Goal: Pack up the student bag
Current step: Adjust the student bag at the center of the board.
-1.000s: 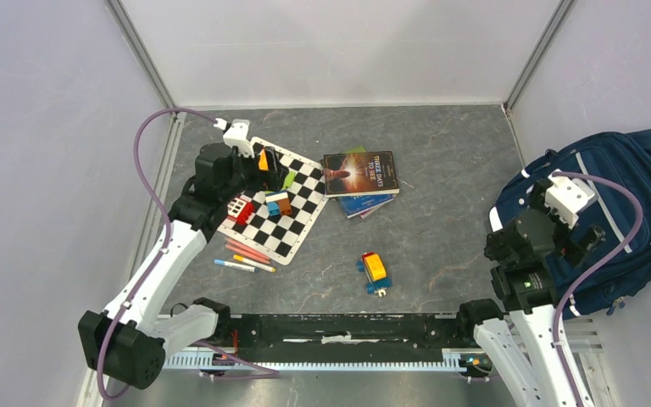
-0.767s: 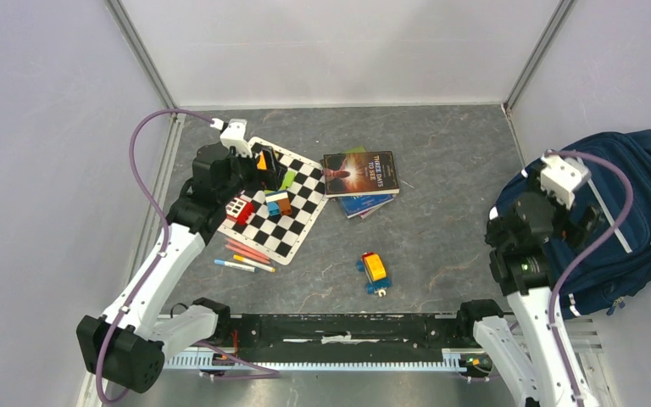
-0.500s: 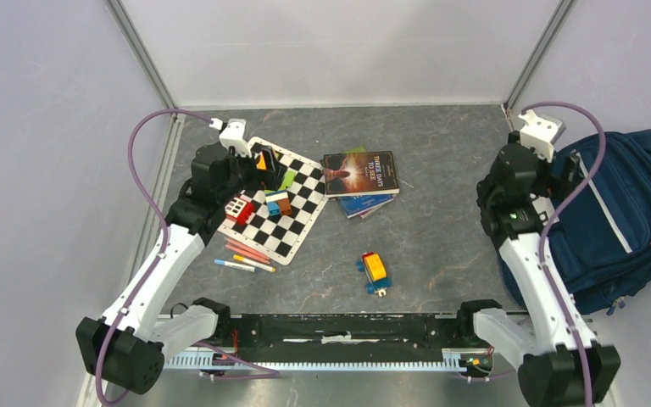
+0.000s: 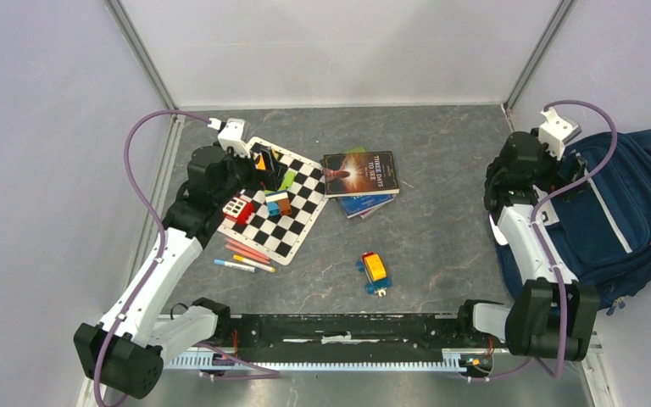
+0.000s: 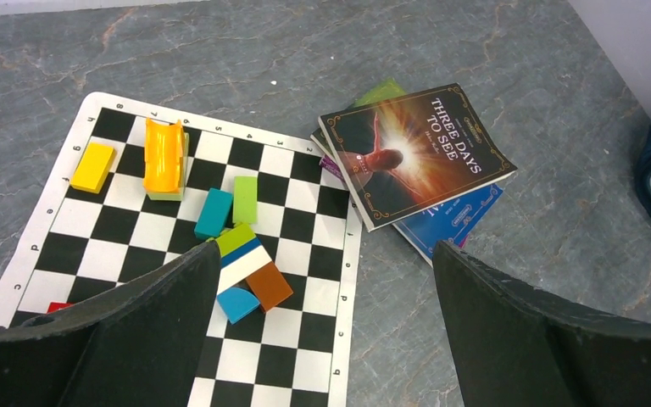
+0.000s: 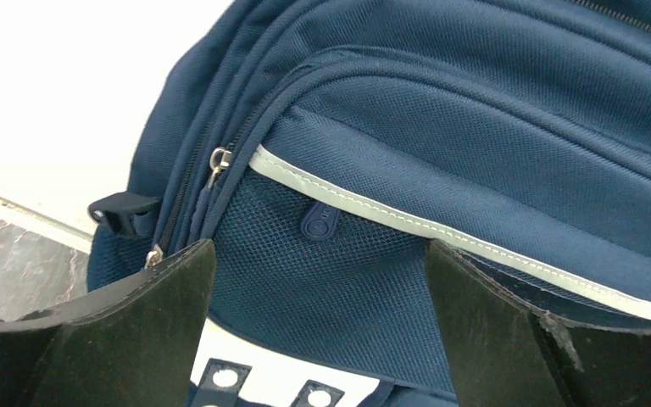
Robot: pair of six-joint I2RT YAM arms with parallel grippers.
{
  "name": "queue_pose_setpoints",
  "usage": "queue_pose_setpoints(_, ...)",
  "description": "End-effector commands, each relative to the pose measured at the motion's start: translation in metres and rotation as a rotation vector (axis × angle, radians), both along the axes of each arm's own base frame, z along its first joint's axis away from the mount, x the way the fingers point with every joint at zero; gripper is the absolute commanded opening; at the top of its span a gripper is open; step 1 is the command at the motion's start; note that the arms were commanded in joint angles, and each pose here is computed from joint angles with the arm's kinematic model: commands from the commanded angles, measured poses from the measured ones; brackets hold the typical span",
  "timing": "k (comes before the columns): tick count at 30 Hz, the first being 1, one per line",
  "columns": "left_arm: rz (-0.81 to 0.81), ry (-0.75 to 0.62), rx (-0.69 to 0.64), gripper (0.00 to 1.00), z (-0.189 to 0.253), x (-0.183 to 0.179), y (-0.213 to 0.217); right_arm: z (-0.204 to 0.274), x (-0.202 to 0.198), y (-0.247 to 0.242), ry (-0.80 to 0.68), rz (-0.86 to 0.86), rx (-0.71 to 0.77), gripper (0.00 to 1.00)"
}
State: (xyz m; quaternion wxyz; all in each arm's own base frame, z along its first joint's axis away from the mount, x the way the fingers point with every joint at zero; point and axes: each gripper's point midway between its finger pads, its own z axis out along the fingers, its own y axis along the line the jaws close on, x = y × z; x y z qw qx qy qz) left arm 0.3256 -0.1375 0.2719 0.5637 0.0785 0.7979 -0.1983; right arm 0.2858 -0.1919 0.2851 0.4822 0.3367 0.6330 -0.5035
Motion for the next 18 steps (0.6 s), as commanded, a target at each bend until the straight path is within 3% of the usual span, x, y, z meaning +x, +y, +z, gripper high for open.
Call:
queue_pose_setpoints(1,-0.052,-0.062,0.003,1.00,0.012,0.001,-0.007,0.000,0.004,-0.012,-0.137,-0.034,-0.007,0.98)
queue_pose_setpoints(7,-0.070,-0.061,-0.036,1.00,0.014,0.001,-0.013,0.001,0.028,-0.010,-0.173,0.056,-0.022,0.98)
queue_pose_setpoints(18,-0.076,-0.066,-0.018,1.00,0.014,0.000,-0.012,-0.021,0.026,-0.022,-0.092,-0.106,-0.039,0.98)
